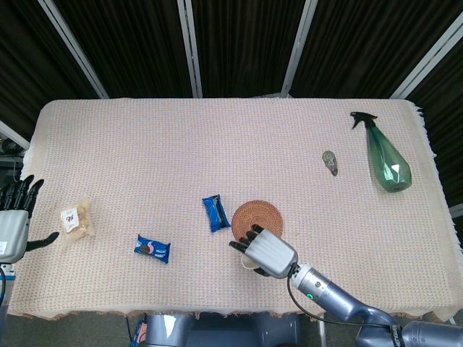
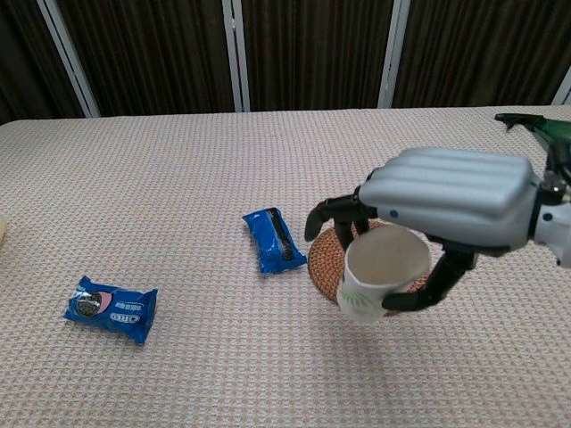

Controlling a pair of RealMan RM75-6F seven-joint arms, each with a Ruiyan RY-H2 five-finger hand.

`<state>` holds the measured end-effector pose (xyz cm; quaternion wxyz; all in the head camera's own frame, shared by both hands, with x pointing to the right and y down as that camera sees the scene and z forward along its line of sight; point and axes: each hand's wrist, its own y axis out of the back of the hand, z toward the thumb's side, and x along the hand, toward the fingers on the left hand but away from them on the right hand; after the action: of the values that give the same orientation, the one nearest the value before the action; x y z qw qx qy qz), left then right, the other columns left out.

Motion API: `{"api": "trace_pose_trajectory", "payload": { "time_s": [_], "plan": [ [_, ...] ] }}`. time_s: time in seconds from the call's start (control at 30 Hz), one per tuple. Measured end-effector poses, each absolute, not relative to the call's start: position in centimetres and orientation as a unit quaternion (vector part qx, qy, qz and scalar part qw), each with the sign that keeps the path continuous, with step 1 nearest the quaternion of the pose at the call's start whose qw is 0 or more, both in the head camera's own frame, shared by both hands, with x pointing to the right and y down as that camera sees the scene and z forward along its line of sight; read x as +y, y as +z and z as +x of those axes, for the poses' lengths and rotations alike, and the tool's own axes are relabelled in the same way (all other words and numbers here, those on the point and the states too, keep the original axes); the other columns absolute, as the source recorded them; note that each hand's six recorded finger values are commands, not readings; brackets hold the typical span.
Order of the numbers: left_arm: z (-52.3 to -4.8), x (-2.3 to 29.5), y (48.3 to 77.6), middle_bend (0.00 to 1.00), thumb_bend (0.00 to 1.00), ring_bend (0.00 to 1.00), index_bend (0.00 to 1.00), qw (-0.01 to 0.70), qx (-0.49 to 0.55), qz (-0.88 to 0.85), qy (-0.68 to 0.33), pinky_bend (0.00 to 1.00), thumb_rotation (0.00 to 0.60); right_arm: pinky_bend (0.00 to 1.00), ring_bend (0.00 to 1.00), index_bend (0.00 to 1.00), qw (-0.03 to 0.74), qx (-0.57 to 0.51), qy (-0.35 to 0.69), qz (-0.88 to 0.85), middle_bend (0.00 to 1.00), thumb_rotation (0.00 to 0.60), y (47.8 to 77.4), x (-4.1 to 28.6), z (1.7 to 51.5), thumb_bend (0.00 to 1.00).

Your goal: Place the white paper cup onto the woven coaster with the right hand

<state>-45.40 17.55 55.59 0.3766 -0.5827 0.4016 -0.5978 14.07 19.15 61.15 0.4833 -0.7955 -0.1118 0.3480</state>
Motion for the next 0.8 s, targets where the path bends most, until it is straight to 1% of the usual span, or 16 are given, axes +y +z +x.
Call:
{"api": "trace_pose_trajectory", "payload": {
  "time_s": [0.1, 0.23, 0.4, 0.5, 0.67, 0.8],
  "plan": [
    [-45.4, 17.5, 55.6, 0.00, 0.00, 0.00, 0.00, 0.374, 0.401, -0.585, -0.597, 0.00, 0.600, 0.31, 0.37, 0.23, 0.471, -0.130, 0.374, -0.788, 0.40, 0.600, 61.6, 17.2, 14.8, 0.19],
    [-45.5, 17.5, 55.7, 0.00, 0.00, 0.00, 0.00, 0.369, 0.401, -0.587, -0.598, 0.00, 0.600, 0.31, 0.37, 0.23, 0.439, -0.154, 0.420, -0.779, 0.40, 0.600, 63.1, 14.8, 16.3, 0.19],
    [-45.5, 17.4, 56.0, 0.00, 0.00, 0.00, 0.00, 0.363, 0.397, -0.591, -0.602, 0.00, 0.600, 0.31, 0.37, 0.23, 0.408, -0.168, 0.466, -0.767, 0.40, 0.600, 65.0, 13.0, 18.0, 0.19],
    [-45.5, 17.3, 56.1, 0.00, 0.00, 0.00, 0.00, 0.361, 0.396, -0.592, -0.602, 0.00, 0.600, 0.31, 0.37, 0.23, 0.404, -0.167, 0.475, -0.764, 0.40, 0.600, 65.6, 12.7, 18.0, 0.19],
    [-45.4, 17.4, 56.0, 0.00, 0.00, 0.00, 0.00, 0.363, 0.396, -0.590, -0.602, 0.00, 0.600, 0.31, 0.37, 0.23, 0.413, -0.161, 0.474, -0.761, 0.40, 0.600, 65.8, 12.9, 17.4, 0.19],
    [-45.4, 17.5, 55.9, 0.00, 0.00, 0.00, 0.00, 0.365, 0.396, -0.589, -0.602, 0.00, 0.600, 0.31, 0.37, 0.23, 0.407, -0.161, 0.477, -0.762, 0.40, 0.600, 66.4, 13.2, 17.1, 0.19]
  ]
}}
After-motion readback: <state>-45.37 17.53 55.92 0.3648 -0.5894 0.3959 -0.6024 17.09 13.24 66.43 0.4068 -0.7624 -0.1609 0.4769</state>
